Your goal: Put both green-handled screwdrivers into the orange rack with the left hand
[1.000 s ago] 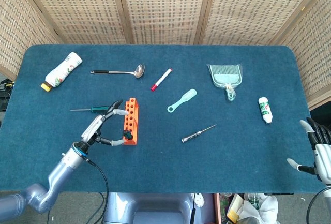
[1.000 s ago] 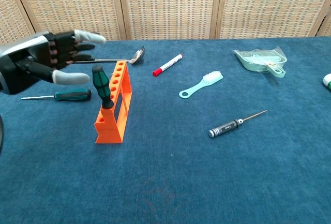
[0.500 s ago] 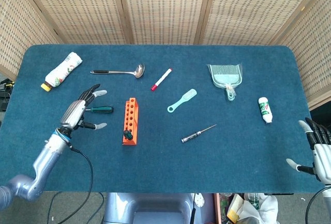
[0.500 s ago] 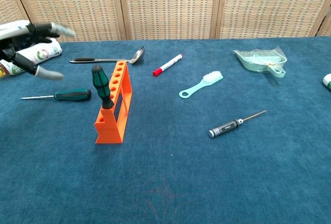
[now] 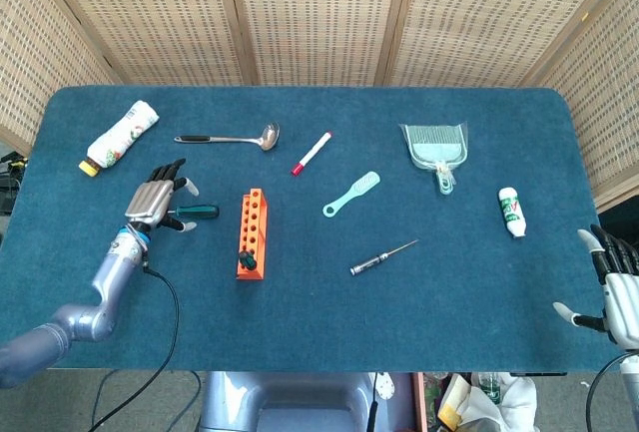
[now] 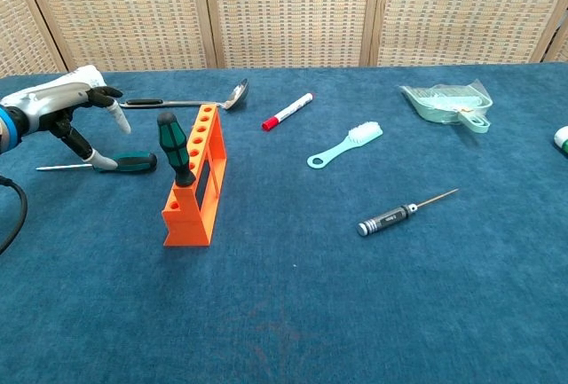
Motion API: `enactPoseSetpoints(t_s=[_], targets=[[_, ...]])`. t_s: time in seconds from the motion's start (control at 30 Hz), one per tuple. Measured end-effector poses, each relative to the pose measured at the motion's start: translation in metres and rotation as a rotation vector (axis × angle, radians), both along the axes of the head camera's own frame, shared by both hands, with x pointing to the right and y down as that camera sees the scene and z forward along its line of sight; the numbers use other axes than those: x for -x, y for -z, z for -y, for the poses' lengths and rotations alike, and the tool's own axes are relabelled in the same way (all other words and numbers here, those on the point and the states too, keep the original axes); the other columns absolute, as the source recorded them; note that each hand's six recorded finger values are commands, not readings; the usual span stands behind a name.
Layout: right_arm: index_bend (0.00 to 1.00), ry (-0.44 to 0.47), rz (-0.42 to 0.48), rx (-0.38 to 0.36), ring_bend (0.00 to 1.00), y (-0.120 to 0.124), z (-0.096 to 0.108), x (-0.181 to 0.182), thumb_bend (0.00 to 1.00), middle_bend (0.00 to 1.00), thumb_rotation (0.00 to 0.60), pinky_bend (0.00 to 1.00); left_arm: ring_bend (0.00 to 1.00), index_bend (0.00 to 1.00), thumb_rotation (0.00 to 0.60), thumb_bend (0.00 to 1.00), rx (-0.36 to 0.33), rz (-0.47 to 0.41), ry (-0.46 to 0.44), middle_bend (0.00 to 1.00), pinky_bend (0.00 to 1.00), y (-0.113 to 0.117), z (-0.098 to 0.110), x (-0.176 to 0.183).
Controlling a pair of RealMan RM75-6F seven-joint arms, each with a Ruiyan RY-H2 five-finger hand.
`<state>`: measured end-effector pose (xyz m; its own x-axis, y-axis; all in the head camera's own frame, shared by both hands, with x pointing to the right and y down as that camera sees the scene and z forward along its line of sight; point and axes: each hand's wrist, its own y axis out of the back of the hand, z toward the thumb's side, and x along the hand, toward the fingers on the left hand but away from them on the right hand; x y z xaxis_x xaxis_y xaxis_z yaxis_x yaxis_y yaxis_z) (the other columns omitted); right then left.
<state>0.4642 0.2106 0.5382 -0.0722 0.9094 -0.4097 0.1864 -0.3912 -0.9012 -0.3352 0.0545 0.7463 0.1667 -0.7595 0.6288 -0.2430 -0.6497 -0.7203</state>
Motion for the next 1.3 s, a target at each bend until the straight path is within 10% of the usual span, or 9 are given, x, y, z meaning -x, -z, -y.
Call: enactPoseSetpoints(t_s=[0.5,0.8,1.1,1.3], targets=[[0.05,-0.015,-0.005,0.013,0.00,-0.005,0.004,-0.004,0.00,0.00,0.600,0.00,0.00,0.42,0.600,0.19,0.031,0.090,-0.058,0.00,0.00,-0.027,0.004,-0.021],[0.05,-0.016,-0.001,0.017,0.00,-0.006,0.005,-0.004,0.00,0.00,0.600,0.00,0.00,0.60,0.600,0.41,0.032,0.100,-0.048,0.00,0.00,-0.032,0.004,-0.022],[0.05,-0.011,0.007,0.015,0.00,-0.005,0.004,-0.003,0.00,0.00,0.600,0.00,0.00,0.63,0.600,0.45,-0.021,0.019,0.001,0.00,0.00,-0.009,0.012,-0.018],[0.05,-0.002,0.013,0.015,0.00,-0.004,0.002,0.000,0.00,0.00,0.600,0.00,0.00,0.65,0.600,0.46,-0.077,-0.183,0.112,0.00,0.00,0.040,0.027,-0.009]])
